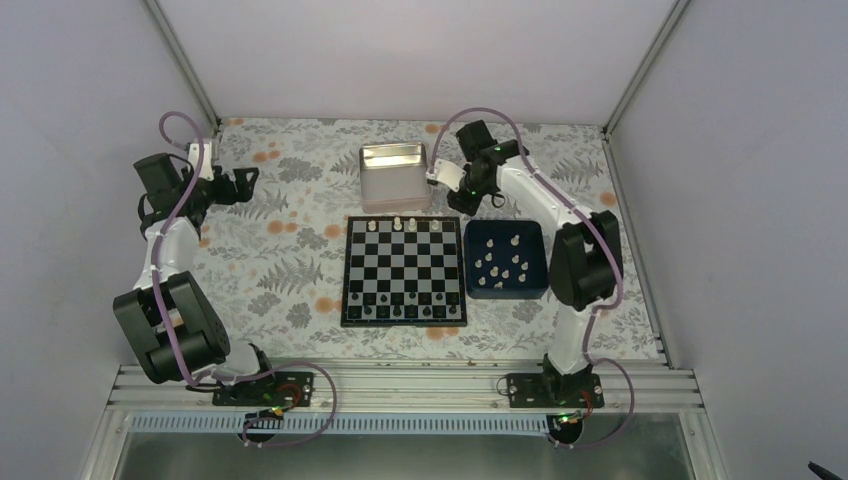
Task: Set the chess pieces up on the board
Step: Place the chess piece on the chessboard.
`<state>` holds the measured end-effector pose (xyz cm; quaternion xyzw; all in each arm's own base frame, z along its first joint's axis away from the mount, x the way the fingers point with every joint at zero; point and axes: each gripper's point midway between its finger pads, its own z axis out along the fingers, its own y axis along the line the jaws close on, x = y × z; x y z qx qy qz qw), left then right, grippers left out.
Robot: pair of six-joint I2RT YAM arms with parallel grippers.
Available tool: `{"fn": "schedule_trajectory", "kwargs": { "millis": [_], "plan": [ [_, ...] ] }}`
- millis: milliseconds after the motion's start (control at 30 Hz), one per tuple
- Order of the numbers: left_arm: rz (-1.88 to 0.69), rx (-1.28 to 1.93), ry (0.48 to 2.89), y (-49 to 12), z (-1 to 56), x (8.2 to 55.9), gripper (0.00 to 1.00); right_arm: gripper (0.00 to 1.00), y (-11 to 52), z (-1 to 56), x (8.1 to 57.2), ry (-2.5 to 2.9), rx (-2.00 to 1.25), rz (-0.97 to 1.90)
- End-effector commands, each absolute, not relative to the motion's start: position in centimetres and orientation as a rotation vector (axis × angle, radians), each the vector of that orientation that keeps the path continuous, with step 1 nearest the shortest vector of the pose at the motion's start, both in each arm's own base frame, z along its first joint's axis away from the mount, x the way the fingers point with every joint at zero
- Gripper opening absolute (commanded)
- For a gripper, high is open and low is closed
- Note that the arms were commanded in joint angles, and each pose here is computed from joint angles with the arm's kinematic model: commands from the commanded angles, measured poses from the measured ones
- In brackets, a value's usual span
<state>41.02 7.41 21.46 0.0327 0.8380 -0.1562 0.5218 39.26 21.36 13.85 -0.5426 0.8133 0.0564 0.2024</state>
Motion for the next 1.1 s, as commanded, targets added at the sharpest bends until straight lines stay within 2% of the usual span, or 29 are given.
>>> {"fn": "schedule_trajectory", "kwargs": {
  "millis": [0,467,1067],
  "plan": [
    [-0.385,0.105,1.995,7.3,21.6,40.8,1.00,0.09,21.8,11.0,39.7,2.340,-1.550,0.165],
    [-0.391,0.096,1.997,7.5,21.4,40.7,1.00,0.09,23.0,6.3,39.4,2.391,-1.639,0.183],
    [-0.406,0.098,1.999,7.4,21.3,40.7,1.00,0.11,22.4,4.3,39.4,2.424,-1.651,0.146]
  ]
}}
